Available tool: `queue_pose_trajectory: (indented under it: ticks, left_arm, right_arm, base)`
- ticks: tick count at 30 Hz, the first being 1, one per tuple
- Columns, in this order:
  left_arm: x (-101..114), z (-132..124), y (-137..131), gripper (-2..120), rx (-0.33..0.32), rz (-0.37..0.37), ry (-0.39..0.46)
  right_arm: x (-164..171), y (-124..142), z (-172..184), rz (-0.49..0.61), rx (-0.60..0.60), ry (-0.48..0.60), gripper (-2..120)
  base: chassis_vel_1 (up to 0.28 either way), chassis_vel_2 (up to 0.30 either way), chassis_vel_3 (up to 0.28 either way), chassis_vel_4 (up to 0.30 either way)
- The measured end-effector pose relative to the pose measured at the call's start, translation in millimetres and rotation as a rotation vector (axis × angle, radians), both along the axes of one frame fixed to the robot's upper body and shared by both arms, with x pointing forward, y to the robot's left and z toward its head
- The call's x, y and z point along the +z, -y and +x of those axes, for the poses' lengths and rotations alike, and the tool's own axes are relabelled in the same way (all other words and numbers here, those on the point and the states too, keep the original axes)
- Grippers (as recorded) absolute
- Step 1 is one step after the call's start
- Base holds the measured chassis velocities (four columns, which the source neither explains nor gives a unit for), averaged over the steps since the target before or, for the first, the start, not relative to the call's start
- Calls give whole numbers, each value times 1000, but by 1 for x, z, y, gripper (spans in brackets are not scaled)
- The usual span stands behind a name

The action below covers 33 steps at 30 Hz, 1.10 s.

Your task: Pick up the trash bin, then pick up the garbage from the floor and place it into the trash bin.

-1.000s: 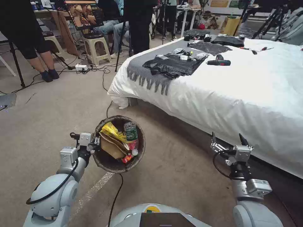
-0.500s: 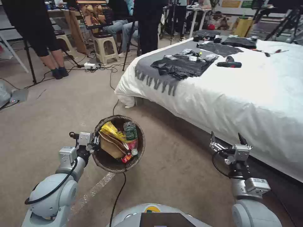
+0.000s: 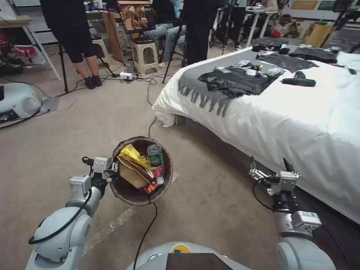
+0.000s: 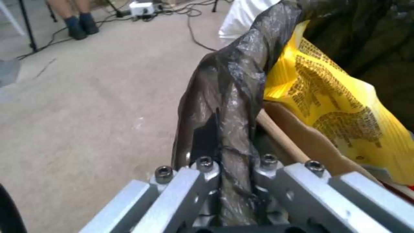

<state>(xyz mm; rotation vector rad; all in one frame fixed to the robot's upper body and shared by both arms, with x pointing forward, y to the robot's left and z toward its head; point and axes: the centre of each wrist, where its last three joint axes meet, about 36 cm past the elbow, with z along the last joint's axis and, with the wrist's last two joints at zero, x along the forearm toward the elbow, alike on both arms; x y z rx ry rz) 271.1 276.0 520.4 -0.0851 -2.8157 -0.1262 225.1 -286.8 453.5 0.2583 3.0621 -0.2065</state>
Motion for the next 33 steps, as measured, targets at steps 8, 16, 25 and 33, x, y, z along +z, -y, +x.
queue_pose_trajectory:
  ticks: [8,16,25,33]
  left_arm:
    - [0,0,0,3,1,0,0]
    - [0,0,0,3,0,-1,1]
    - [0,0,-1,3,2,-3,2]
    - [0,-1,0,3,3,-5,3]
  right_arm:
    - [0,0,0,0,0,-2,100]
    - [-1,1,1,-1,0,-6,100]
    - [-1,-1,4,4,7,-13,100]
    - [-2,-3,5,10,13,-19,100]
  base:
    - [62,55,60,67]
    - [57,64,64,58]
    - [59,67,62,60]
    - [72,62,73,74]
